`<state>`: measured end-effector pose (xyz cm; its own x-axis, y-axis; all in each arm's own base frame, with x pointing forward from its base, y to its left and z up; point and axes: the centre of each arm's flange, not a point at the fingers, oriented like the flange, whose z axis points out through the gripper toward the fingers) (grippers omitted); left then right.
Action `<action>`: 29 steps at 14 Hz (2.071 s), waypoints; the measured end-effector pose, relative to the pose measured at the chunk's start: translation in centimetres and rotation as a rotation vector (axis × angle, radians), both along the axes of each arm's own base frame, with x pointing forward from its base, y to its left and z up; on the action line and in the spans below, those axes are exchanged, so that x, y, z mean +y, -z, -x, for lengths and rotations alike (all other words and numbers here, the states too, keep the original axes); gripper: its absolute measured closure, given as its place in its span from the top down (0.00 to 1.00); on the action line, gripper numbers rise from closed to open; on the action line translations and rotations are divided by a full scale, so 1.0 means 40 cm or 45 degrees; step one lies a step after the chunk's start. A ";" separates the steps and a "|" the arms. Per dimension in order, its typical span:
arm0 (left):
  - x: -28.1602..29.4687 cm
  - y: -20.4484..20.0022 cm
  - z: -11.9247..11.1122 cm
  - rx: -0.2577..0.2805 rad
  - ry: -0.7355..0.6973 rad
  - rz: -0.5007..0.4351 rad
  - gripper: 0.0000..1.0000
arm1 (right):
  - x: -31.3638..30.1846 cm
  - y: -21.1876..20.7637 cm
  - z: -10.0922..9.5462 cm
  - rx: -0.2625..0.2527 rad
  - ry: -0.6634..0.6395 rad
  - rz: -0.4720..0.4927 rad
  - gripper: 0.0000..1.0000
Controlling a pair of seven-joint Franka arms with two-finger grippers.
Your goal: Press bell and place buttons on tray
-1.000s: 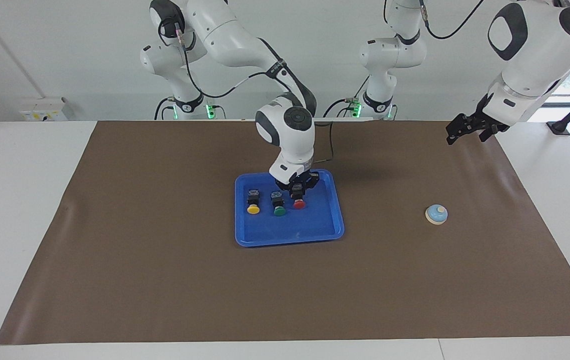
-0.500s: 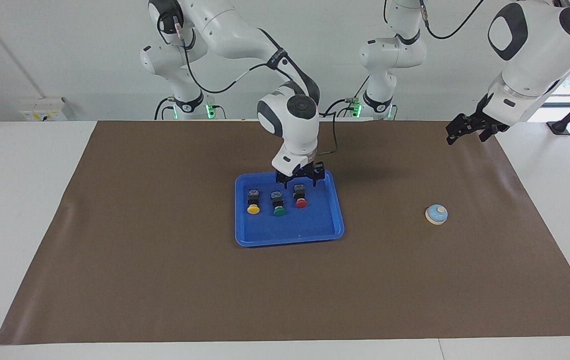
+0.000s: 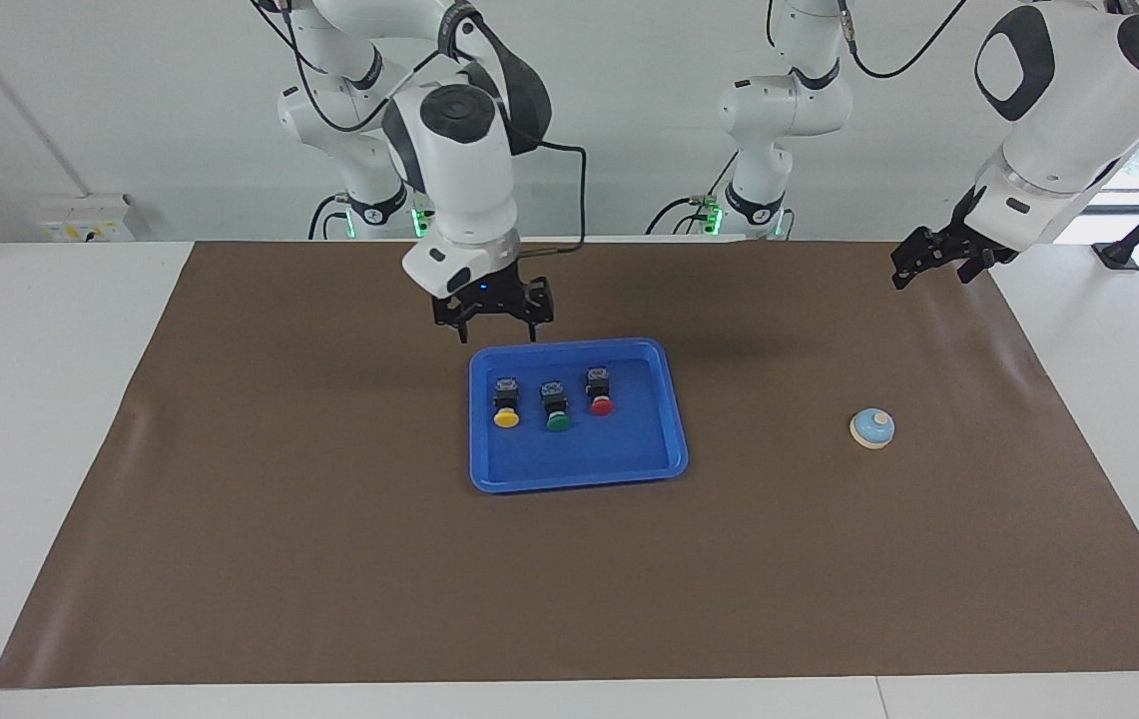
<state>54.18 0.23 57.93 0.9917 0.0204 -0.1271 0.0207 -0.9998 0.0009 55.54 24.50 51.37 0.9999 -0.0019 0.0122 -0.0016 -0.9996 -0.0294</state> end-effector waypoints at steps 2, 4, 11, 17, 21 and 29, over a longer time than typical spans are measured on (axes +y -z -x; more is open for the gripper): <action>0.000 0.000 0.000 0.000 0.000 0.000 1.00 | -0.112 -0.053 -0.002 0.022 -0.042 0.013 1.00; 0.000 0.000 0.000 0.000 0.000 0.000 1.00 | -0.215 -0.098 0.006 0.038 -0.087 0.019 1.00; 0.000 0.000 0.000 0.000 0.000 0.000 1.00 | -0.511 -0.161 0.025 0.068 -0.149 0.019 1.00; 0.000 0.000 0.000 0.000 0.000 0.000 1.00 | -0.592 -0.155 0.022 0.075 -0.077 0.018 1.00; 0.000 0.000 0.001 0.003 0.000 0.000 1.00 | -0.642 -0.153 0.023 0.079 -0.035 0.033 1.00; 0.008 -0.004 -0.002 -0.017 -0.046 -0.005 0.39 | -0.642 -0.151 0.044 0.149 -0.037 0.035 1.00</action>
<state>54.27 0.54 58.08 0.9919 0.0566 -0.1141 0.0567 -0.9984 -0.0023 53.77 -1.17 57.42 0.9941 0.0256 -0.1049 0.0255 -0.9997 -0.0030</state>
